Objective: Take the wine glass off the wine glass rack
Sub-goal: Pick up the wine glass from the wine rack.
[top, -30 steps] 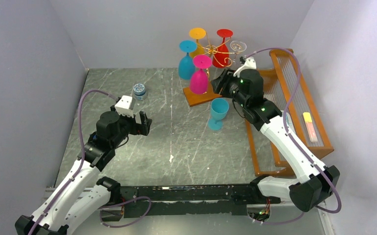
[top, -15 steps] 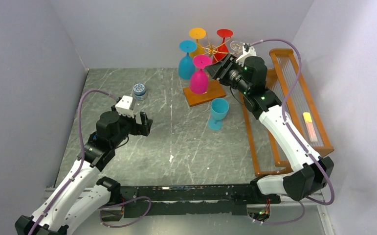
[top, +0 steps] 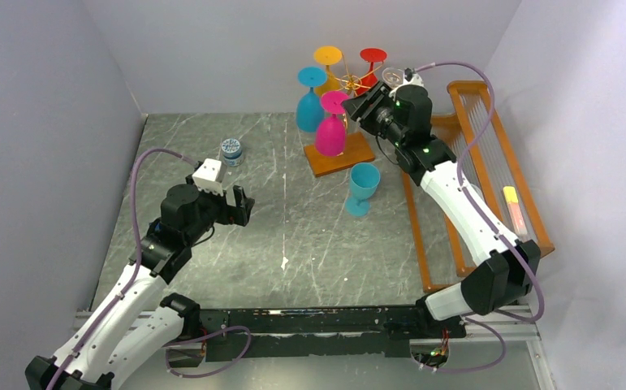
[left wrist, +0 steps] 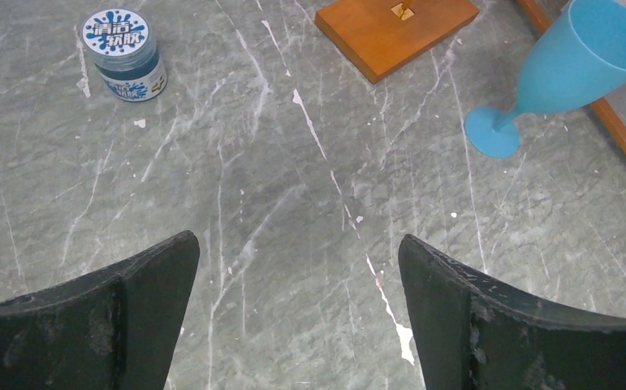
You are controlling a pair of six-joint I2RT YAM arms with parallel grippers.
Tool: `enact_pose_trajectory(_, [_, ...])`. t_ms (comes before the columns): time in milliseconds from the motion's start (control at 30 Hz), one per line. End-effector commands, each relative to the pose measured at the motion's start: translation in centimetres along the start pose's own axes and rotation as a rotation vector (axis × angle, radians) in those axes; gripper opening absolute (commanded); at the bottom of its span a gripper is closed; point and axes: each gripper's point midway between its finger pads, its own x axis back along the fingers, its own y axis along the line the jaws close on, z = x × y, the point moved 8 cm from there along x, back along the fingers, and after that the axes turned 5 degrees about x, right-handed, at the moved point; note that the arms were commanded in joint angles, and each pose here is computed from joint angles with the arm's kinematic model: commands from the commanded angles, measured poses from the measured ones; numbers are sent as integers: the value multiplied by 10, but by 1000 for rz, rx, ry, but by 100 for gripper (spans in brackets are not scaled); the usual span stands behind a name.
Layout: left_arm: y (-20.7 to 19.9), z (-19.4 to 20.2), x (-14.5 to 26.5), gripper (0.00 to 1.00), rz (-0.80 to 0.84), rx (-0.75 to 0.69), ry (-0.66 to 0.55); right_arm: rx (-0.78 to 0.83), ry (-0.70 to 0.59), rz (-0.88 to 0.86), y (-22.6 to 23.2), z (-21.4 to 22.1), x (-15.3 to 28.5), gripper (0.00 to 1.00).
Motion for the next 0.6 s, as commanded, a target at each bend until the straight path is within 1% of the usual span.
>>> enact_pose_trajectory(0, [-4, -6, 0, 97, 26, 9, -18, -4, -38, -2, 3, -11, -10, 49])
enact_pose_trajectory(167, [-5, -6, 0, 97, 41, 9, -14, -4, -57, -12, 2, -13, -15, 48])
enact_pose_trajectory(333, [-6, -5, -1, 97, 48, 12, -12, -8, -23, -29, -3, -9, -23, 43])
enact_pose_trajectory(567, [-7, -5, -3, 97, 58, 7, -3, -79, 1, -72, -15, -13, -31, 38])
